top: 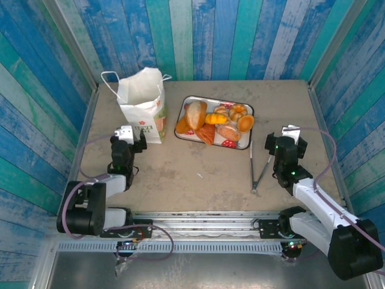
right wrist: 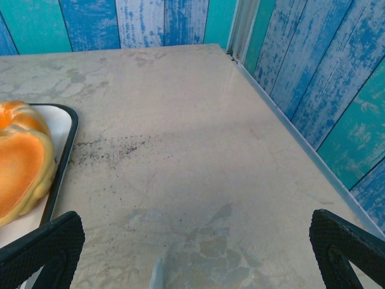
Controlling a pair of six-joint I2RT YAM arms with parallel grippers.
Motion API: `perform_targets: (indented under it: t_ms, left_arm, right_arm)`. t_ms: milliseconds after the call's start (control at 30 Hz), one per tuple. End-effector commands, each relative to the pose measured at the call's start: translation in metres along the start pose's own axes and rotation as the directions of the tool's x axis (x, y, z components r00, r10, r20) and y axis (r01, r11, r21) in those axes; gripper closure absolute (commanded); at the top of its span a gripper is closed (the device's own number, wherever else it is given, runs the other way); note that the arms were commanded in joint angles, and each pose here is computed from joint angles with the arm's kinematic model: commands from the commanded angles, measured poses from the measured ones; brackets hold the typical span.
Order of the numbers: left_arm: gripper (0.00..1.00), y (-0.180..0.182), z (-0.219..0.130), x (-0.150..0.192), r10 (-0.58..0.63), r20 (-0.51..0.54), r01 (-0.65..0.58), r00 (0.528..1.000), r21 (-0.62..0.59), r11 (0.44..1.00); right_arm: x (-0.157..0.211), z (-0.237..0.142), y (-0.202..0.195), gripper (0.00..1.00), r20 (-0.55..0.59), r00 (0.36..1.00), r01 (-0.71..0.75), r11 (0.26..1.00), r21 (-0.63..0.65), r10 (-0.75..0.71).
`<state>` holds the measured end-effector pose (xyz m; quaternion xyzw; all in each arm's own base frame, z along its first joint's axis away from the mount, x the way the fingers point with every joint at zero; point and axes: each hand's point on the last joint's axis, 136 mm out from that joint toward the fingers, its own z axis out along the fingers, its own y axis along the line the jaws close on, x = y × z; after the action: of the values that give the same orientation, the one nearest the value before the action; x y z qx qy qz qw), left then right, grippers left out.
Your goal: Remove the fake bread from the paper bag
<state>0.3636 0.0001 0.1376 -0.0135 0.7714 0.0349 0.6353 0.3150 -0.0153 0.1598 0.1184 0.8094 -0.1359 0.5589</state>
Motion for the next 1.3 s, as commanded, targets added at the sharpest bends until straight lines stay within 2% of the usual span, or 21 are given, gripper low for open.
perform_targets:
  t_ms: [0,167,400,767,1000,1100,1167,1267]
  left_arm:
    - [0.06,-0.014,0.006,-0.010,0.021,0.066,-0.027,0.998,0.091,0.995]
    - [0.06,-0.016,0.016,0.002,0.022,0.048,-0.027,0.999,0.108,0.994]
    - [0.06,0.002,0.022,0.006,-0.046,0.033,0.045,0.998,0.056,0.997]
    - [0.06,0.005,0.022,0.006,-0.050,0.031,0.049,0.998,0.035,0.998]
    - [0.06,0.005,0.022,0.007,-0.048,0.029,0.047,0.998,0.036,0.998]
    - [0.06,0.005,0.022,0.007,-0.048,0.030,0.047,0.998,0.036,0.998]
    - [0.06,0.005,0.022,0.007,-0.049,0.031,0.048,0.998,0.037,0.998]
    - [0.06,0.005,0.022,0.006,-0.048,0.032,0.046,0.998,0.036,0.998]
  right_arm:
    - [-0.013,0.002,0.002,0.00,0.085,0.995,-0.041,0.999,-0.028,0.043]
    - [-0.008,0.007,0.005,0.00,0.107,0.993,-0.037,0.998,-0.059,0.043]
    - [0.015,0.026,0.008,0.00,0.096,0.994,-0.037,0.996,-0.079,0.045]
    - [0.009,0.053,0.022,0.00,0.147,0.989,0.046,0.992,-0.121,-0.028]
    - [0.025,0.079,0.037,0.00,0.104,0.994,0.060,0.980,-0.190,-0.041]
    - [0.031,0.083,0.060,0.00,0.025,0.992,0.129,0.945,-0.301,-0.128]
    - [0.029,0.082,0.060,0.00,0.063,0.992,0.123,0.944,-0.308,-0.109]
    - [0.029,0.083,0.060,0.00,0.049,0.992,0.127,0.942,-0.311,-0.117]
